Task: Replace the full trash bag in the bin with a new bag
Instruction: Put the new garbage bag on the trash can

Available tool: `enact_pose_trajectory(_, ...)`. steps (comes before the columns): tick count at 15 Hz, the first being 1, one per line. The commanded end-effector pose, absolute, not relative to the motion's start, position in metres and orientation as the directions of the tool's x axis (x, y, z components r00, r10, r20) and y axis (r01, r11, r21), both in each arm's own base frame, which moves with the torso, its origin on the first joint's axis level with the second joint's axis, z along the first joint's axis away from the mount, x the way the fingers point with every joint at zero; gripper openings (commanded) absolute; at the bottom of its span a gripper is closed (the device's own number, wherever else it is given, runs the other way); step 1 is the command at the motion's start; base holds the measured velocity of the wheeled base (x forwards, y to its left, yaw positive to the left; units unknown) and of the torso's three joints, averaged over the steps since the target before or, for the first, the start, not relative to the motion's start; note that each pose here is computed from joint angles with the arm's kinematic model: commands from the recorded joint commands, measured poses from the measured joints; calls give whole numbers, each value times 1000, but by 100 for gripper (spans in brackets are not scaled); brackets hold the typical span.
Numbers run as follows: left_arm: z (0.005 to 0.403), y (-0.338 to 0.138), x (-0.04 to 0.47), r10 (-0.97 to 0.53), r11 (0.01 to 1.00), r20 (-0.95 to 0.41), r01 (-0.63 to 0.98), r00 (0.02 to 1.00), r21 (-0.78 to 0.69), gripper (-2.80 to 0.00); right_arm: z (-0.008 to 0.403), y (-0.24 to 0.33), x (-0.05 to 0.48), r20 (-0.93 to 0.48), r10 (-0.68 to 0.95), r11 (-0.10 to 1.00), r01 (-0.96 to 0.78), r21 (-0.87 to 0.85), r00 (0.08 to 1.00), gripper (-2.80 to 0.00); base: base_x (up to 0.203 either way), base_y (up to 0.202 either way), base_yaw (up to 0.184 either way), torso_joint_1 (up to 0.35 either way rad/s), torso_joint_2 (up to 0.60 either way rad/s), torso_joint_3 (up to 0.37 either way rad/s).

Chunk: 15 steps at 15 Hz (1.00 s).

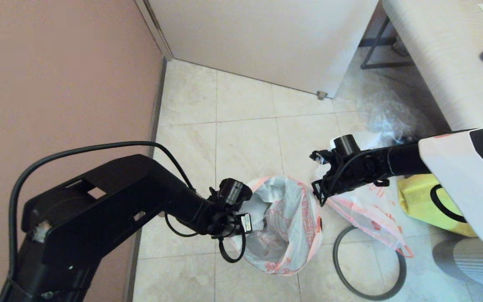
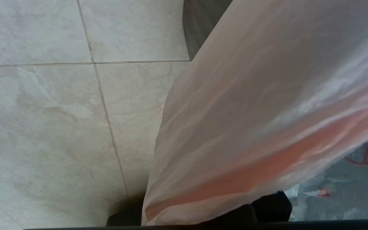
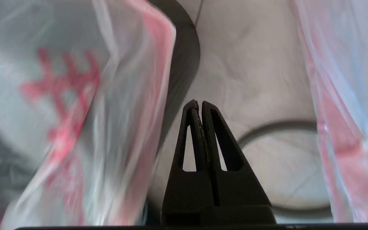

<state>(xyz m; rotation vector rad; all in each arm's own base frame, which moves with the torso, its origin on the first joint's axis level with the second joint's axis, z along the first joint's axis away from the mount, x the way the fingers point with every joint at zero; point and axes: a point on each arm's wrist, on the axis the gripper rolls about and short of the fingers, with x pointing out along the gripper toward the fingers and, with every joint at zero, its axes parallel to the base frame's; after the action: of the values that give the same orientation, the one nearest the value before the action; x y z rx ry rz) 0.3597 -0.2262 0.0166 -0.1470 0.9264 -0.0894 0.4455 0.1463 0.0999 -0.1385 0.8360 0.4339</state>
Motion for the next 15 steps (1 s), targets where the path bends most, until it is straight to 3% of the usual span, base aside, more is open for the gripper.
enact_pose_trajectory(1, 18, -225, 362, -138, 985, -783, 4, 607, -171, -280, 125, 140, 433, -719, 326, 907, -418, 54, 614, -280, 0, 0, 0, 0, 0, 0)
enact_pose_trajectory(4, 22, -220, 366, -138, 983, -776, -9, 615, -182, -280, 156, 136, 408, -694, 337, 918, -386, 91, 636, -280, 0, 0, 0, 0, 0, 0)
enact_pose_trajectory(9, 34, -221, 374, -143, 964, -723, -69, 676, -255, -280, 156, 161, 383, -725, 254, 948, -313, 55, 641, -280, 0, 0, 0, 0, 0, 0)
enact_pose_trajectory(10, 36, -221, 375, -140, 961, -709, -77, 691, -264, -280, 156, 167, 380, -726, 232, 953, -300, 37, 647, 0, 0, 0, 0, 0, 0, 0)
enact_pose_trajectory(15, 35, -221, 376, -136, 961, -705, -81, 696, -265, -280, 144, 194, 373, -739, 210, 947, -322, -10, 640, 0, 0, 0, 0, 0, 0, 0)
